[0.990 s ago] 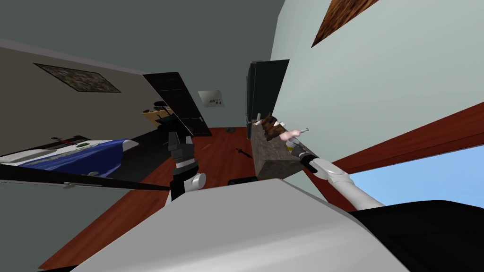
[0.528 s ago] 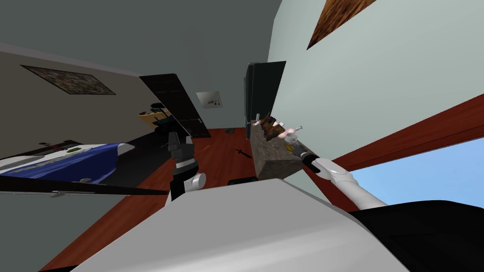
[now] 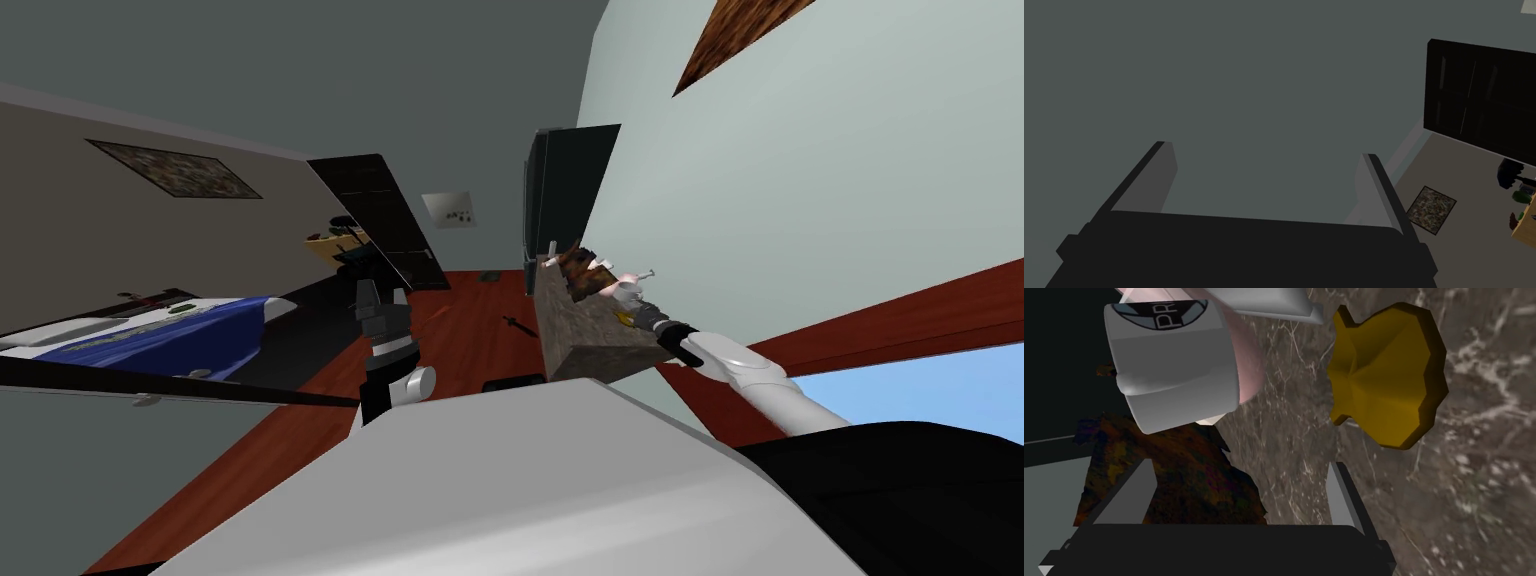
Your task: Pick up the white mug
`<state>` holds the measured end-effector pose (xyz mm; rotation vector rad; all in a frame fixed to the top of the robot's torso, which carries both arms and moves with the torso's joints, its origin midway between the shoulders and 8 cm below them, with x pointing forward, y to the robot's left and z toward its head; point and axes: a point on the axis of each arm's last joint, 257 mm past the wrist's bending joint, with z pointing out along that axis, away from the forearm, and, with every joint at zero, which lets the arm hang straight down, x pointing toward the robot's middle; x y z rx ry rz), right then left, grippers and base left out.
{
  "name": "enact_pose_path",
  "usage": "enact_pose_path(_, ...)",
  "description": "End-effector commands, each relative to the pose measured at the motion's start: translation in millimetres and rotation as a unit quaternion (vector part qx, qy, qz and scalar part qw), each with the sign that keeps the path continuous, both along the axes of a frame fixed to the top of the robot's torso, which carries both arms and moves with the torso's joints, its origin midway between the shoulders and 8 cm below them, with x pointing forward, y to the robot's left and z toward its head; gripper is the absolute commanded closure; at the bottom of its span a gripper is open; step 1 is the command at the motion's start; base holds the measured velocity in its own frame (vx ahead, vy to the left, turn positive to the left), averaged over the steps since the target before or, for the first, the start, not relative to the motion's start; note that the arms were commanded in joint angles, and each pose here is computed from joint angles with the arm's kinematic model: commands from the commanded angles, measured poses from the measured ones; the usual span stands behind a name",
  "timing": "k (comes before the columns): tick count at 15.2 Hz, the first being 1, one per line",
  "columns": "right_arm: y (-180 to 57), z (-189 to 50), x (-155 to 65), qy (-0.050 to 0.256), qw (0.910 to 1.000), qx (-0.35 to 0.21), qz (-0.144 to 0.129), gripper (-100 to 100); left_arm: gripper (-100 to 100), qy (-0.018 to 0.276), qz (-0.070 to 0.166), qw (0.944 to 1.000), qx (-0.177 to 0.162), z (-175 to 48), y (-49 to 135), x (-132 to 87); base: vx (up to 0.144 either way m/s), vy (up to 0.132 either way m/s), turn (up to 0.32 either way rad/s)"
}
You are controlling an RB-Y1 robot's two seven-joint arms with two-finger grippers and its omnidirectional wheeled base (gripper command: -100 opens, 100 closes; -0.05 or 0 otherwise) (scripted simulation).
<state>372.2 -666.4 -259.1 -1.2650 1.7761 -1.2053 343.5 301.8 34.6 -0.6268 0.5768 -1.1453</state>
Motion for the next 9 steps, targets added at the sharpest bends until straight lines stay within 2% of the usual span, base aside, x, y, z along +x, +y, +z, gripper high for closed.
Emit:
enact_pose_path(1,-12,7,-6,0.008,0.9999,-0.012,-0.003,-100,0,0.0,0.0,1.0,0.0,0,0.0,0,0.03,0.009,0.035)
enact_pose_path(5,-29,13,-19,0.027,0.999,-0.034,-0.005,-100,0,0.0,0.0,1.0,0.0,0,0.0,0,0.028,-0.014,0.022)
enact_pose_path(6,-23,11,-13,0.019,0.9995,-0.026,-0.005,-100,0,0.0,0.0,1.0,0.0,0,0.0,0,0.02,-0.028,0.004)
enact_pose_path(7,-33,9,-17,0.018,0.9993,-0.027,-0.021,-100,0,0.0,0.0,1.0,0.0,0,0.0,0,0.001,-0.034,0.171)
enact_pose_path(8,-26,10,-15,0.02,0.9994,-0.026,-0.009,-100,0,0.0,0.0,1.0,0.0,0,0.0,0,-0.003,-0.032,0.11)
enact_pose_path(9,-27,10,-15,0.019,0.9994,-0.027,-0.012,100,0,0.0,0.0,1.0,0.0,0,0.0,0,0.001,-0.013,0.007)
